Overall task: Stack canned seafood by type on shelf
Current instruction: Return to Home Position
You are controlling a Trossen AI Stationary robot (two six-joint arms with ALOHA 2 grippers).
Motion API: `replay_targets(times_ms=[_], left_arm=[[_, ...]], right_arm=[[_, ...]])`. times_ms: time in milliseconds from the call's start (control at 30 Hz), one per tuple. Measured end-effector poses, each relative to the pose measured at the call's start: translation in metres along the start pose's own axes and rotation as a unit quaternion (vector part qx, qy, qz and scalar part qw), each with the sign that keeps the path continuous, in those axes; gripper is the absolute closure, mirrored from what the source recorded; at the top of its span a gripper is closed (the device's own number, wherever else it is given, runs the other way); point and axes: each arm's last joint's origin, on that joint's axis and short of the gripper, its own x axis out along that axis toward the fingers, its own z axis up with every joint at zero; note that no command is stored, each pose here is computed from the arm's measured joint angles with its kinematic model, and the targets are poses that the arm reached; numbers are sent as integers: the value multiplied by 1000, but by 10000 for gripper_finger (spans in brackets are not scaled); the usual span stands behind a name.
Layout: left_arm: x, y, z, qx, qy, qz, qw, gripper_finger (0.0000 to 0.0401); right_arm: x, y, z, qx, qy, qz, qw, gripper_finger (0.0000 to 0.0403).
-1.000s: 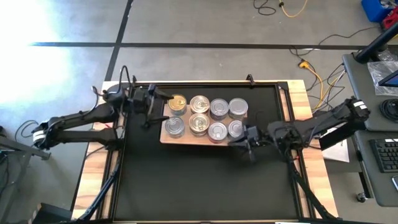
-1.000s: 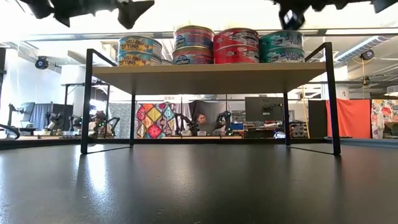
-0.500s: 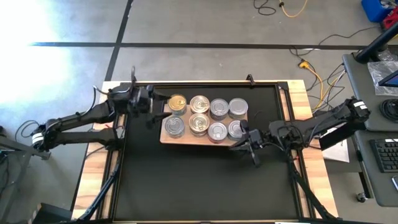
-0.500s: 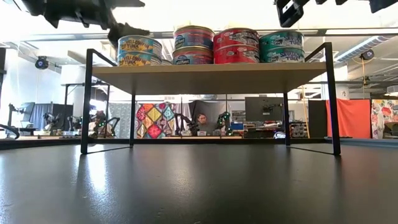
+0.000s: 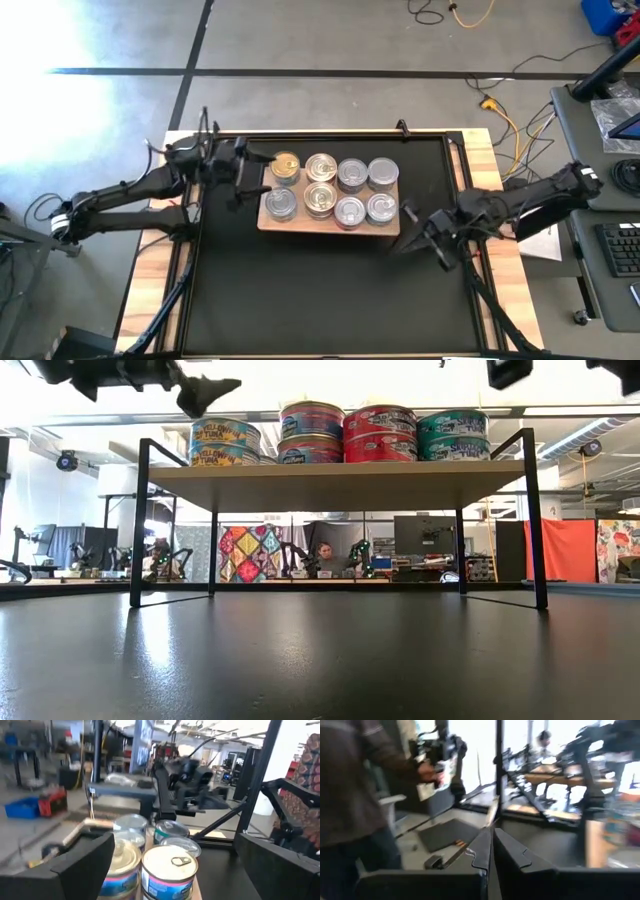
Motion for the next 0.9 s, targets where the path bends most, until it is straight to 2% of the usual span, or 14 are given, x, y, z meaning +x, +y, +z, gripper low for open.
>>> replay_targets(times_ms=[167, 267, 367, 467, 633, 767, 900], left_arm=[[-15, -8, 1, 50, -25, 1, 998, 1], [-25, -12, -6, 61, -39, -9, 997, 1], [-35, -16, -15, 73, -61, -28, 995, 1], [-45, -19, -29, 81, -79, -30, 993, 1], [-62, -22, -50, 66, -97, -3, 993, 1], [-69, -23, -67, 28, -96, -10, 995, 1], [-75, -26, -80, 37, -104, -30, 993, 1]], right_arm=[[-30, 2, -12, 0, -43, -83, 996, 390], [-49, 5, -15, -24, -90, -133, 987, 390], [-68, 11, -18, -54, -142, -137, 979, 390], [-80, 14, -31, -44, -167, -134, 976, 390], [-91, 14, -51, -43, -229, -160, 959, 390], [-86, 10, -59, -42, -199, -194, 960, 390], [-86, 9, -60, -44, -196, -206, 958, 390]])
